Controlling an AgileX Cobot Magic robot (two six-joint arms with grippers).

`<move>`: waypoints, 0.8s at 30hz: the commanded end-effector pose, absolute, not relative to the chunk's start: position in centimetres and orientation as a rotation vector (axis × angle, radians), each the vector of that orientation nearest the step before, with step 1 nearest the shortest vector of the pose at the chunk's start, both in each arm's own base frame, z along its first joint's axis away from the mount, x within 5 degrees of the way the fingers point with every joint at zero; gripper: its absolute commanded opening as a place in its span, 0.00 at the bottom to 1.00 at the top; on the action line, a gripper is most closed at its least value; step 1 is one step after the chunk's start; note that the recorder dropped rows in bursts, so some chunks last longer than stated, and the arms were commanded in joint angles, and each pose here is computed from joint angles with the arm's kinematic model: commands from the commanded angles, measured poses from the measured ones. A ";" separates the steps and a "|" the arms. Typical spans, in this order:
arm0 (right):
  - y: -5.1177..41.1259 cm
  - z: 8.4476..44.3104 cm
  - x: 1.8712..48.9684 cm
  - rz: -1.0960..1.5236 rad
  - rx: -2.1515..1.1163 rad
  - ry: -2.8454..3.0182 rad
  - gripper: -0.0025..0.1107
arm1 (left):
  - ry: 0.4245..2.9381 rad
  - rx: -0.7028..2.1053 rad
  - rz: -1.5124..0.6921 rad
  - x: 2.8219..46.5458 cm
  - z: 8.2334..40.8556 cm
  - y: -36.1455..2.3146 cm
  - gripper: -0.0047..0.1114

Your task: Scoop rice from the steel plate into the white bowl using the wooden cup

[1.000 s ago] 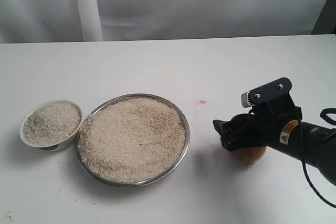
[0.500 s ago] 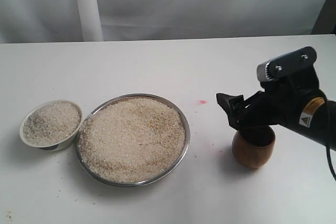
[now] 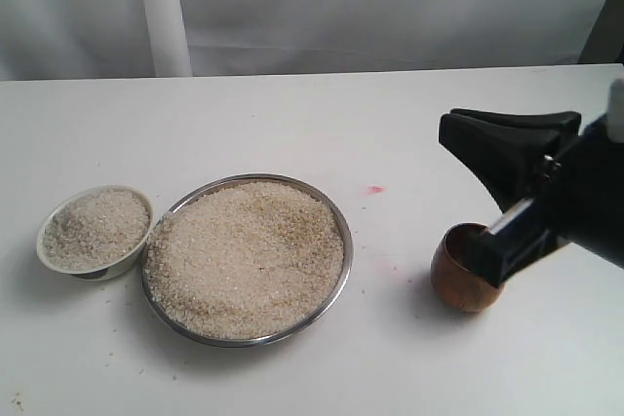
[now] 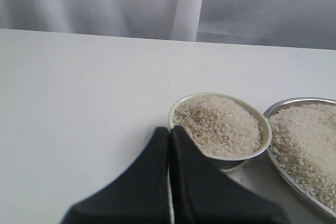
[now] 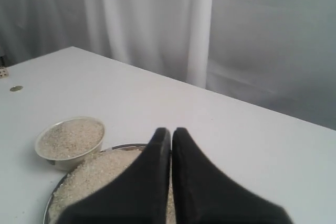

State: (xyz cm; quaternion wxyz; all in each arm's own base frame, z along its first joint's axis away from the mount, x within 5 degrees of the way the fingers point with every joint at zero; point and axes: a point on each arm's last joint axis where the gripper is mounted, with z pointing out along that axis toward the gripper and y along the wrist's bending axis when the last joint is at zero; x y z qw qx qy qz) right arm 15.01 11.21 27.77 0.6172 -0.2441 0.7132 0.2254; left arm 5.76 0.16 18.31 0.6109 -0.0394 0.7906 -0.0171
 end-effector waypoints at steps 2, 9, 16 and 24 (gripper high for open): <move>9.9 26.9 12.9 0.551 -0.528 1.638 0.02 | 1.816 -0.101 -0.048 5.8 18.5 0.2 0.04; 9.2 26.5 12.5 0.627 -0.381 1.673 0.02 | 1.816 -0.099 -0.047 5.8 18.5 0.2 0.04; 9.2 26.5 12.6 0.626 -0.382 1.677 0.02 | 1.816 -0.099 -0.047 5.8 18.5 0.2 0.04; 9.2 26.4 12.3 0.629 -0.391 1.684 0.02 | 1.816 -0.101 -0.048 5.8 18.5 0.2 0.04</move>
